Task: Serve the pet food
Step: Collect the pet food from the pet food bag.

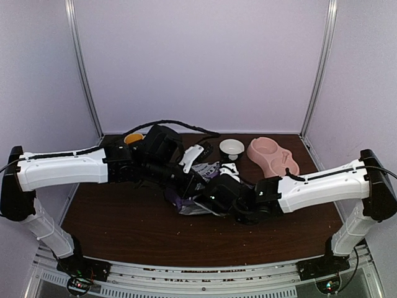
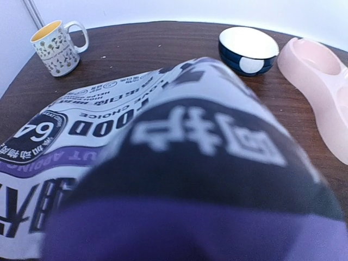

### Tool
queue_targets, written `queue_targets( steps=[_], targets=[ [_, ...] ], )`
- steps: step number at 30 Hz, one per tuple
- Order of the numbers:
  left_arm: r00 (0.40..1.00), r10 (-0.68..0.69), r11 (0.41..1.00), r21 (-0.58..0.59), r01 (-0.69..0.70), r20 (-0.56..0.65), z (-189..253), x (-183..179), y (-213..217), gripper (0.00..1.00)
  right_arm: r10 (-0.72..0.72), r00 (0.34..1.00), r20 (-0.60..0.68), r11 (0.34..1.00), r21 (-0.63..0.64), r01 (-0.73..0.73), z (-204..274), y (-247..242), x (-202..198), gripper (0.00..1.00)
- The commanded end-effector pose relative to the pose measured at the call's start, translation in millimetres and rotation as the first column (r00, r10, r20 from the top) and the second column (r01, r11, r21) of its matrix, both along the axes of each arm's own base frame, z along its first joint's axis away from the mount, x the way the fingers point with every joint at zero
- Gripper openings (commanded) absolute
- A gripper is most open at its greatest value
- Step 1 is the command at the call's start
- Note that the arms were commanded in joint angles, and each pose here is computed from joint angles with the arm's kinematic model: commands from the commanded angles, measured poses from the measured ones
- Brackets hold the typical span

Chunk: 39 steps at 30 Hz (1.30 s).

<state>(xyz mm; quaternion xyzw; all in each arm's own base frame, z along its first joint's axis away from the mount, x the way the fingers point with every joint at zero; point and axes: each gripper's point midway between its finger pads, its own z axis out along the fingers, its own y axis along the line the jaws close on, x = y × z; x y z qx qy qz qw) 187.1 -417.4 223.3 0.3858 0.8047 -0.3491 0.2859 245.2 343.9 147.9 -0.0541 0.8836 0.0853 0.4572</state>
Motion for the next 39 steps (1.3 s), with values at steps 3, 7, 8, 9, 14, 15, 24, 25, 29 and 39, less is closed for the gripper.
queue_targets(
  steps=[3, 7, 8, 9, 14, 15, 24, 25, 29, 39],
  targets=[
    [0.997, -0.072, 0.984, -0.162, 0.076, 0.031, 31, -9, -27, 0.00, 0.350, 0.923, -0.163, 0.931, 0.173, -0.322, -28, 60, -38, 0.00],
    [0.997, -0.075, 0.983, -0.166, 0.080, 0.037, 35, -9, -30, 0.00, 0.427, 0.886, -0.179, 0.894, 0.233, -0.384, -17, 72, -49, 0.00],
    [0.996, -0.076, 0.982, -0.168, 0.082, 0.037, 36, -9, -30, 0.00, 0.458, 0.870, -0.182, 0.876, 0.257, -0.408, -14, 75, -54, 0.00],
    [0.996, -0.078, 0.982, -0.171, 0.083, 0.037, 38, -9, -30, 0.00, 0.485, 0.857, -0.175, 0.860, 0.276, -0.430, -10, 79, -58, 0.00],
    [0.996, -0.081, 0.979, -0.183, 0.087, 0.040, 44, -10, -30, 0.00, 0.607, 0.785, -0.123, 0.758, 0.386, -0.526, 18, 93, -78, 0.00],
    [0.996, -0.080, 0.979, -0.184, 0.087, 0.041, 45, -10, -30, 0.00, 0.623, 0.774, -0.114, 0.742, 0.401, -0.538, 23, 94, -81, 0.00],
    [0.996, -0.002, 0.986, -0.166, 0.017, 0.089, 60, 2, -15, 0.00, 0.669, 0.742, -0.042, 0.654, 0.509, -0.560, 63, 79, -97, 0.00],
    [0.995, 0.011, 0.986, -0.167, 0.005, 0.096, 62, 4, -12, 0.00, 0.666, 0.745, -0.038, 0.648, 0.523, -0.553, 65, 75, -97, 0.00],
    [0.993, 0.063, 0.983, -0.178, -0.045, 0.099, 67, 13, -1, 0.00, 0.640, 0.768, -0.022, 0.618, 0.610, -0.497, 74, 61, -94, 0.00],
    [0.975, 0.183, 0.960, -0.236, -0.149, 0.128, 91, 29, 28, 0.00, 0.520, 0.852, -0.066, 0.542, 0.797, -0.269, 82, 18, -77, 0.00]
  ],
)
